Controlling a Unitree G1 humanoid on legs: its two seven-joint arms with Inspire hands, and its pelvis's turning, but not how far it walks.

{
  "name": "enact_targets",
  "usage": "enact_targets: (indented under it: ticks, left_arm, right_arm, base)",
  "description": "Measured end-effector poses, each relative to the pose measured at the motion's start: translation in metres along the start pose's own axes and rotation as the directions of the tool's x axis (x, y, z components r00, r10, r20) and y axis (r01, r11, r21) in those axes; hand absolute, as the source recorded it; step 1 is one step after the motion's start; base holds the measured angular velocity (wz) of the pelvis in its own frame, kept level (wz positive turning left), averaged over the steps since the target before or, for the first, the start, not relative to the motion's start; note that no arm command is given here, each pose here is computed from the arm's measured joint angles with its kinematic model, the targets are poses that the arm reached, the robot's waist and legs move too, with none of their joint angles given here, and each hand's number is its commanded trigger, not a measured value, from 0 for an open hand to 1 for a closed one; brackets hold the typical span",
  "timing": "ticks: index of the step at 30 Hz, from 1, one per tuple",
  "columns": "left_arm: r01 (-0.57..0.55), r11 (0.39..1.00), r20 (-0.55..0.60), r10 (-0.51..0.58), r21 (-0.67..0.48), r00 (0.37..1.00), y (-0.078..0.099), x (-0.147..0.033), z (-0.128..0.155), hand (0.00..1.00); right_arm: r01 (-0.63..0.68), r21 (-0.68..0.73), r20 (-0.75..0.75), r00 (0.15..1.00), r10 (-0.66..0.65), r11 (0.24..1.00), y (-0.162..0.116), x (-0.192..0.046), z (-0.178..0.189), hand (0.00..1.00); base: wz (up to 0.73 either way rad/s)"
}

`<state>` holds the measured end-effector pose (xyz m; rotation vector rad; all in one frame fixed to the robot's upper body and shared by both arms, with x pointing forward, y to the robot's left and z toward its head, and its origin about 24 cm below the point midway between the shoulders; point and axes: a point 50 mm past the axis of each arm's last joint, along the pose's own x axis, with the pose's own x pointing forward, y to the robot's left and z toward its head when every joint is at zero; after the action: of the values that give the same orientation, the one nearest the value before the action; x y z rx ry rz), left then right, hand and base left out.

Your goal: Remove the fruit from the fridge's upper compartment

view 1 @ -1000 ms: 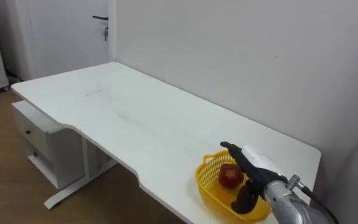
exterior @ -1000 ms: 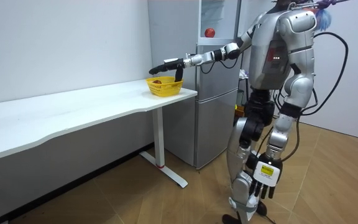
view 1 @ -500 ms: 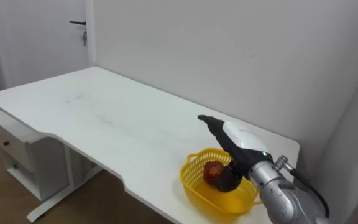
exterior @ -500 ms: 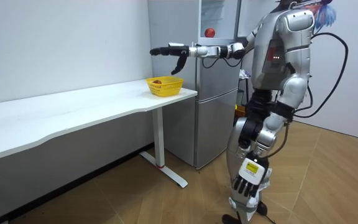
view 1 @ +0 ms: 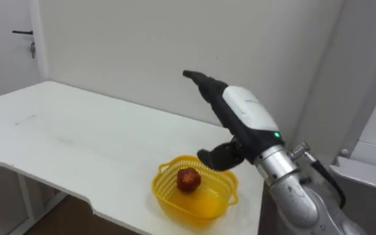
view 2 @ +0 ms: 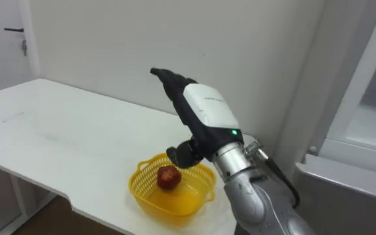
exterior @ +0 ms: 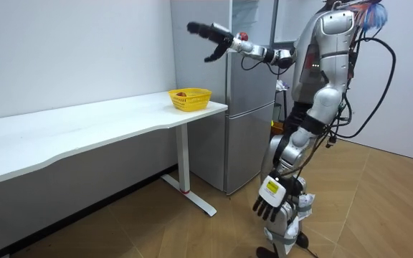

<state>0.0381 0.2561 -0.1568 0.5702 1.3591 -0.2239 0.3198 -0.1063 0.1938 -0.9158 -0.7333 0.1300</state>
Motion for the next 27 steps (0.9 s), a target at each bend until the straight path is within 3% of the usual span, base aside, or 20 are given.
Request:
enact_targets:
  ticks: [6,11,19,27]
  left_arm:
    - [-0.006,1.0,0.008,0.006,-0.002,1.0,-0.003,0.001,0.0,0.0]
    - [0.022,1.0,-0.024,-0.023,-0.017,0.999,-0.022,0.001,-0.009,0.0]
    - [0.042,0.998,-0.071,-0.045,-0.041,0.996,-0.039,0.0,-0.023,0.0]
    - [0.054,0.998,-0.05,-0.056,-0.044,0.997,-0.044,-0.001,-0.023,0.0]
  right_arm:
    - [0.21,0.15,0.083,0.971,-0.224,0.966,-0.039,-0.015,0.024,0.0]
    - [0.32,0.246,0.048,0.939,-0.341,0.915,-0.049,-0.056,0.026,0.0]
    - [0.526,0.247,-0.184,0.85,-0.493,0.814,-0.065,-0.105,0.001,0.0]
    - [0.663,0.241,-0.165,0.748,-0.643,0.709,-0.081,-0.123,0.012,0.0]
  base:
    - [-0.23]
    - [-0.22]
    - [-0.15]
    - [-0.1]
